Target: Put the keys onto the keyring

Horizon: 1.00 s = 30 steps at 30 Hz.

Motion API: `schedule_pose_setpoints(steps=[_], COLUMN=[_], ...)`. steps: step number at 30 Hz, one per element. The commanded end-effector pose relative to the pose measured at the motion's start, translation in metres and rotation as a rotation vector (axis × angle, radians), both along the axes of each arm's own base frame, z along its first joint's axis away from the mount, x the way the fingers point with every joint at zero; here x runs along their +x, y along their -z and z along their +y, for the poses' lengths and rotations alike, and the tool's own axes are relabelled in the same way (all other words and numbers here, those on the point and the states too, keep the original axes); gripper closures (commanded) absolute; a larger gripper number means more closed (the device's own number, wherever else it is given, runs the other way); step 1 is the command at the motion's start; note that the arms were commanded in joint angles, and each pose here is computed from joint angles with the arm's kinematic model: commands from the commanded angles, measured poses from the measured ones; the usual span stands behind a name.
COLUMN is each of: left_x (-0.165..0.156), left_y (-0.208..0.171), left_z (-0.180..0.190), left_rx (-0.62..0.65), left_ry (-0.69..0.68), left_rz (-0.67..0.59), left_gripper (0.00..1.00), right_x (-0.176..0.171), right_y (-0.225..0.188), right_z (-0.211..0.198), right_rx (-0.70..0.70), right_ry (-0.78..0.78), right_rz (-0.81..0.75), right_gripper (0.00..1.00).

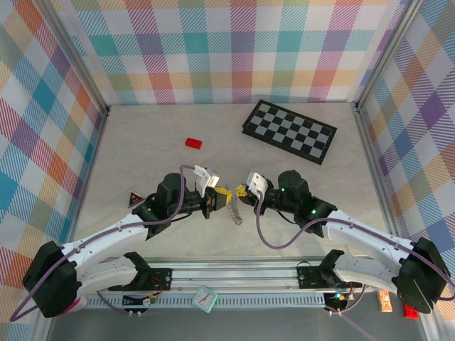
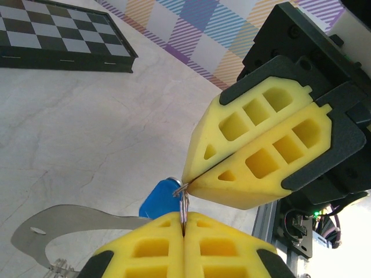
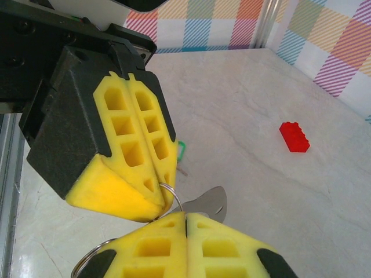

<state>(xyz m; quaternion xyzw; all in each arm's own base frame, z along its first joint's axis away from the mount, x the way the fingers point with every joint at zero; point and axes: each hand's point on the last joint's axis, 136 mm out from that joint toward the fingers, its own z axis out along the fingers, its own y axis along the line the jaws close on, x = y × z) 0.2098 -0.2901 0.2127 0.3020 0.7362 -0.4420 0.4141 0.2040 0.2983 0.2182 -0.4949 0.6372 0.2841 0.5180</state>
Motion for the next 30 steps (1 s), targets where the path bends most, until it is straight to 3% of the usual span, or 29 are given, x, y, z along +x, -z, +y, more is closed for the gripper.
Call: schedule_pose_setpoints(steps=[1, 30], left_x=[0.0061, 0.0101], left_y=[-0.0200, -0.0211], left_z=[-0.0019, -0.0018], left_rx=[-0.053, -0.058], left_ry=[-0.012, -0.031], left_rz=[-0.048, -0.049], left_gripper=[1.00, 1.00], right_x=[-0.0023, -0.0097], right_y=[-0.0032, -0.0002], right_z=[0.0025, 0.0077], right_rx=[0.024, 0.027], right_ry=[-0.019, -0.067], right_rz=[0.002, 0.039], right_gripper=[1.00, 1.00])
